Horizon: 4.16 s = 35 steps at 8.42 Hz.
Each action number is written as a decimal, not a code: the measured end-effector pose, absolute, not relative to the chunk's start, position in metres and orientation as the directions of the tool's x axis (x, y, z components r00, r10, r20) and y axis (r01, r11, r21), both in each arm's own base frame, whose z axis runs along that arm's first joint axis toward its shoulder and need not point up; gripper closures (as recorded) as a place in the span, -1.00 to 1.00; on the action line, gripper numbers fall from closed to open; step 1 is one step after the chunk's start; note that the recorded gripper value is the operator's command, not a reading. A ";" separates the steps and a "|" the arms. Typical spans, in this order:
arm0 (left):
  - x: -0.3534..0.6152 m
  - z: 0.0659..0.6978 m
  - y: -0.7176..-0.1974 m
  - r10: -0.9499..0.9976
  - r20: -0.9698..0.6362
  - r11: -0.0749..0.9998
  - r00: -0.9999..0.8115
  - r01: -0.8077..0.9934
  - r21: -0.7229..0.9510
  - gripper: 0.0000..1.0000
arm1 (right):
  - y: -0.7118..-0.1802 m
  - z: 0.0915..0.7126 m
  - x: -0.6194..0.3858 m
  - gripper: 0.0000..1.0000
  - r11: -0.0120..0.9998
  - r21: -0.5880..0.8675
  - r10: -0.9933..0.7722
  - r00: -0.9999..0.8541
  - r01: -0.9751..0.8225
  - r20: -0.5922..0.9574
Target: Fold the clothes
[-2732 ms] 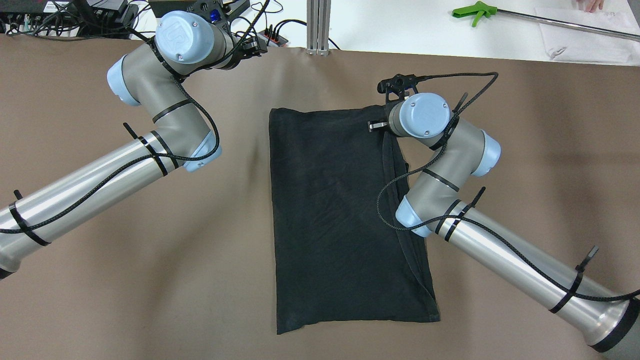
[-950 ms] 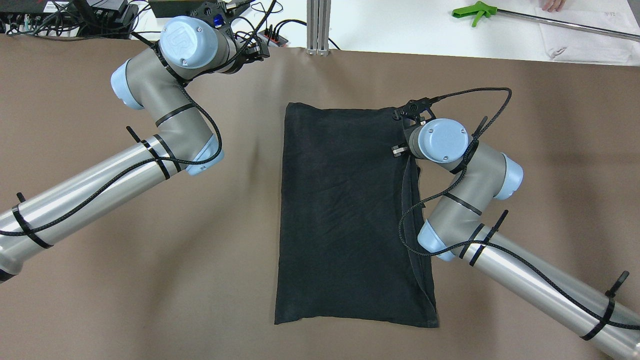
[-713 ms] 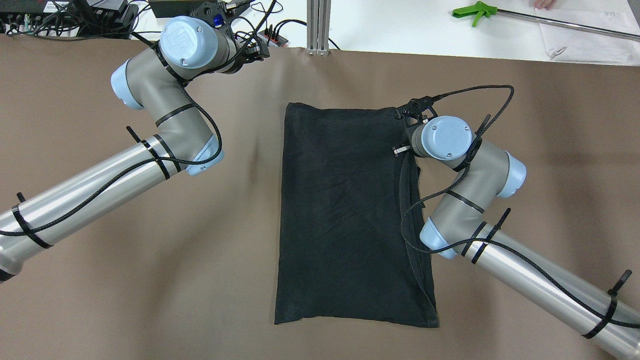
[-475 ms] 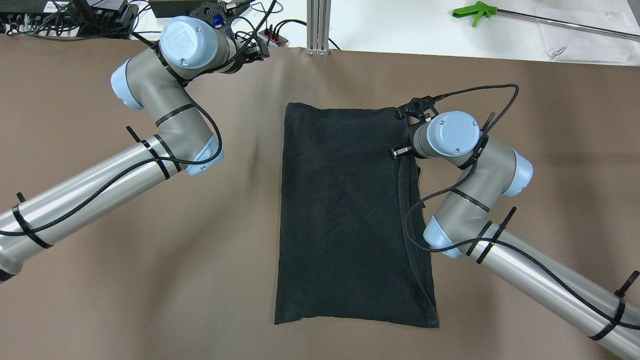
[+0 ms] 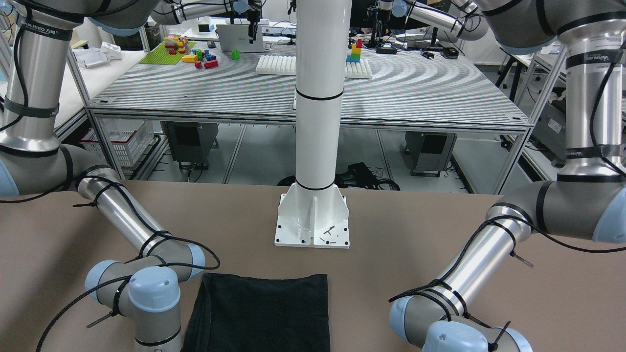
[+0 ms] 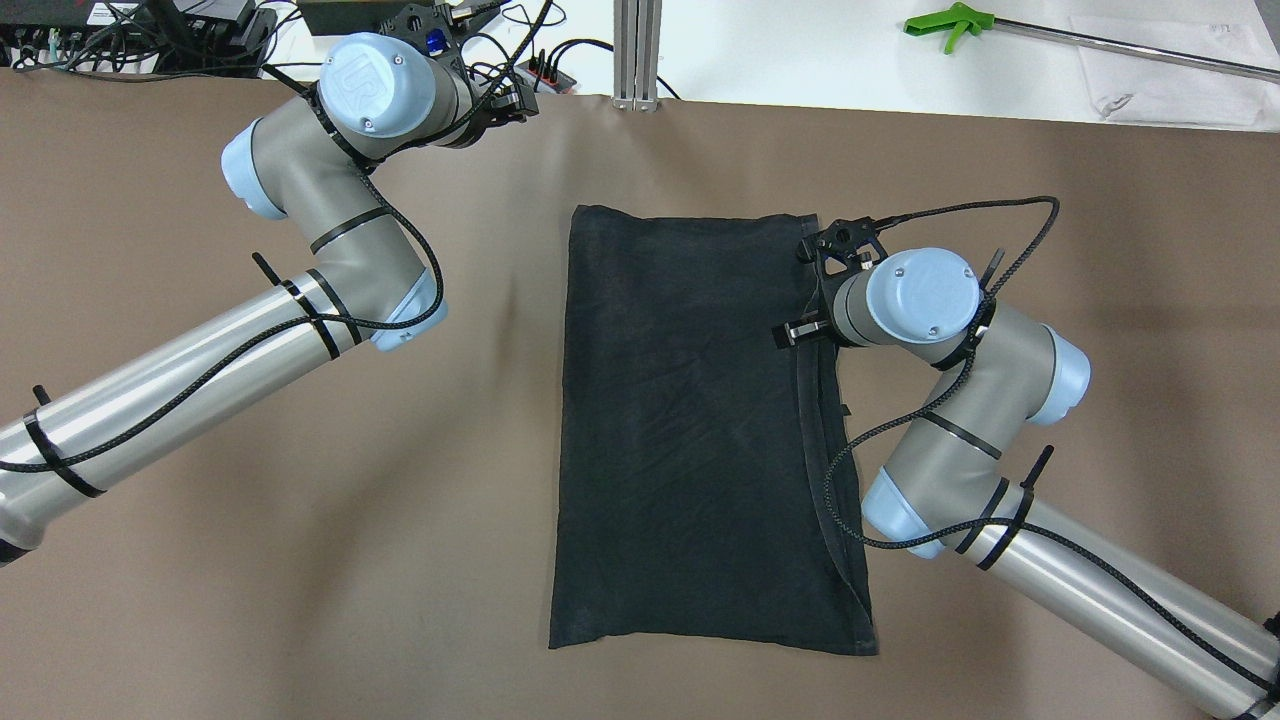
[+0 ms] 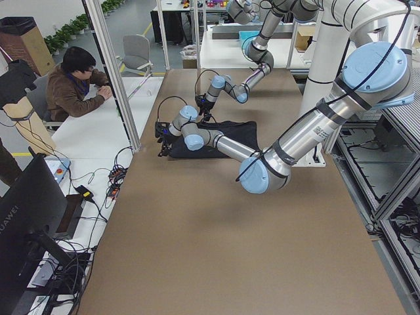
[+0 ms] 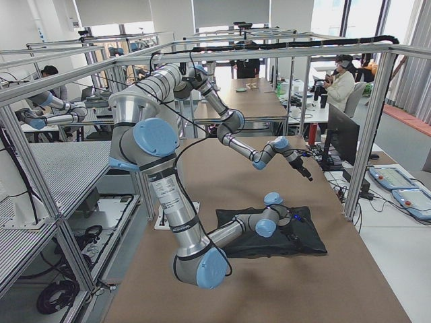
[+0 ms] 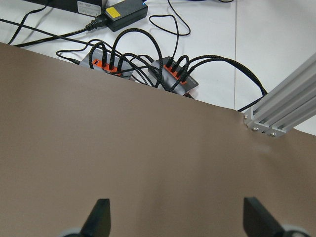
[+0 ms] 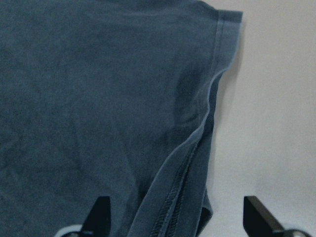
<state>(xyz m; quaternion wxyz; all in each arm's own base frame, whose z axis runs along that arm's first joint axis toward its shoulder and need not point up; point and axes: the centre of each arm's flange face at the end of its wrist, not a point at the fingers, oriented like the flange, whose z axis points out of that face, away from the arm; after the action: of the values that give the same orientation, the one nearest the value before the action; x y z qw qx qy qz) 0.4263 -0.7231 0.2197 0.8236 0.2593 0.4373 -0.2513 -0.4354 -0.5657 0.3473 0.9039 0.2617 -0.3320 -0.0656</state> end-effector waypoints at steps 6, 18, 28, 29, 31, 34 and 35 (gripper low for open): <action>0.436 0.218 -0.716 -0.182 -0.856 0.746 0.483 0.636 0.200 -0.90 | -0.569 0.352 -0.453 -0.89 0.867 0.492 -0.243 0.794 -0.079 0.557; 0.439 0.211 -0.715 -0.172 -0.856 0.747 0.488 0.631 0.209 -0.90 | -0.564 0.394 -0.428 -0.89 0.865 0.501 -0.268 0.819 -0.028 0.508; 0.442 0.206 -0.714 -0.167 -0.860 0.746 0.482 0.632 0.209 -0.90 | -0.513 0.304 -0.410 -0.89 0.866 0.448 -0.246 0.588 -0.223 0.770; 0.442 0.205 -0.714 -0.167 -0.861 0.746 0.481 0.632 0.208 -0.90 | -0.510 0.310 -0.425 -0.89 0.871 0.427 -0.242 0.545 -0.242 0.803; 0.442 0.205 -0.714 -0.168 -0.862 0.746 0.479 0.633 0.206 -0.90 | -0.502 0.324 -0.448 -0.89 0.883 0.390 -0.228 0.488 -0.260 0.842; 0.442 0.204 -0.714 -0.169 -0.860 0.746 0.482 0.632 0.208 -0.90 | -0.485 0.361 -0.456 -0.89 0.912 0.321 -0.166 0.488 -0.254 0.857; 0.442 0.202 -0.715 -0.169 -0.860 0.746 0.482 0.633 0.209 -0.90 | -0.479 0.383 -0.451 -0.89 0.922 0.294 -0.136 0.502 -0.250 0.854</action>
<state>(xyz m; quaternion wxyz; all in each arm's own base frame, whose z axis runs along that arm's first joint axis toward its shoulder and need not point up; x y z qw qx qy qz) 0.4418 -0.7148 0.2019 0.8208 0.2600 0.4464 -0.2440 -0.4506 -0.4786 0.3833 0.8445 0.1939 -0.4980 0.0339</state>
